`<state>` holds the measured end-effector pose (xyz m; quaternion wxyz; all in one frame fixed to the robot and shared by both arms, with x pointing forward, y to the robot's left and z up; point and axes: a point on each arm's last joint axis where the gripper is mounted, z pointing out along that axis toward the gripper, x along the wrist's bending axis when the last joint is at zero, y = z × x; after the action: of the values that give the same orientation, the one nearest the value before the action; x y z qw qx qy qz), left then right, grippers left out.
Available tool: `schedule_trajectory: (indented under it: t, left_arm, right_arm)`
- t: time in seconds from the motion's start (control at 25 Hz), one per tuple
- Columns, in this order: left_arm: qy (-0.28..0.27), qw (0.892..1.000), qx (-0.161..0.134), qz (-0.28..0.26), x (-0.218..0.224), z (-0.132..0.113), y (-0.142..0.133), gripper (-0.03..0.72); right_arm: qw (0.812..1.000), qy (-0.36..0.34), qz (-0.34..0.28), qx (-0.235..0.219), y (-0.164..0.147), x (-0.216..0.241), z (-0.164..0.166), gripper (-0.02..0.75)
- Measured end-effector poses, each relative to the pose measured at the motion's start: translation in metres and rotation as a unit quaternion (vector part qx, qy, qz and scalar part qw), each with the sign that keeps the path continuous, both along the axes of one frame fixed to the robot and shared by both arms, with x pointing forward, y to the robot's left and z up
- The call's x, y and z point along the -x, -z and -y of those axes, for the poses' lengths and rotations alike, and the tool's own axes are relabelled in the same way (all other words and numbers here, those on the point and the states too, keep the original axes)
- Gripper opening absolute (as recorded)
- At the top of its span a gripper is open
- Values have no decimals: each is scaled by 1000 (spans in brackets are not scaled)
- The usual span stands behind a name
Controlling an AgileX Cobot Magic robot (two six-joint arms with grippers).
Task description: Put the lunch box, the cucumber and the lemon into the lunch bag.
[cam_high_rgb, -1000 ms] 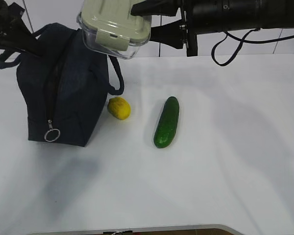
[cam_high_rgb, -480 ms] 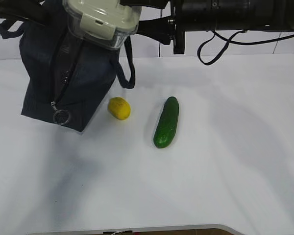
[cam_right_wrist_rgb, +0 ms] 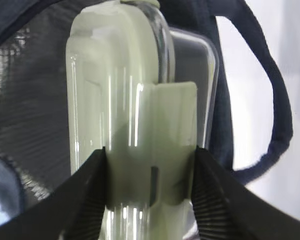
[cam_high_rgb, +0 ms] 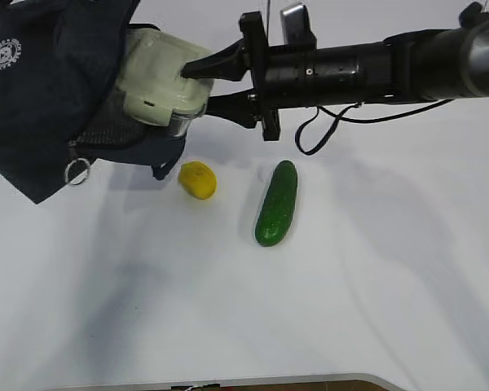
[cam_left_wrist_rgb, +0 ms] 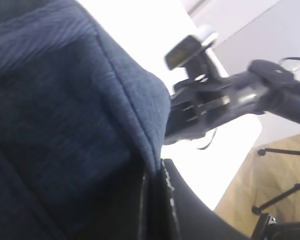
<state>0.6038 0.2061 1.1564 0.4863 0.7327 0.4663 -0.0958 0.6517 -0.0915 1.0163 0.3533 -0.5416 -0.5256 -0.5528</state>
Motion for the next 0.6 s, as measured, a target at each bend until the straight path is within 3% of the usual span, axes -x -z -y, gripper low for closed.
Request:
schedule_trajectory:
  t: [0.24, 0.48, 0.6]
  left_arm:
    - [13, 1000, -15, -2, 3, 8, 2, -12]
    - [7, 996, -90, 1, 1, 0, 12, -12]
    - [5, 994, -106, -3, -2, -2, 18, -12]
  right_arm:
    - [998, -45, 52, -14, -17, 1, -45, 378]
    - [996, -57, 66, -17, -6, -12, -62, 377]
    - [997, -55, 57, -13, 7, -18, -67, 378]
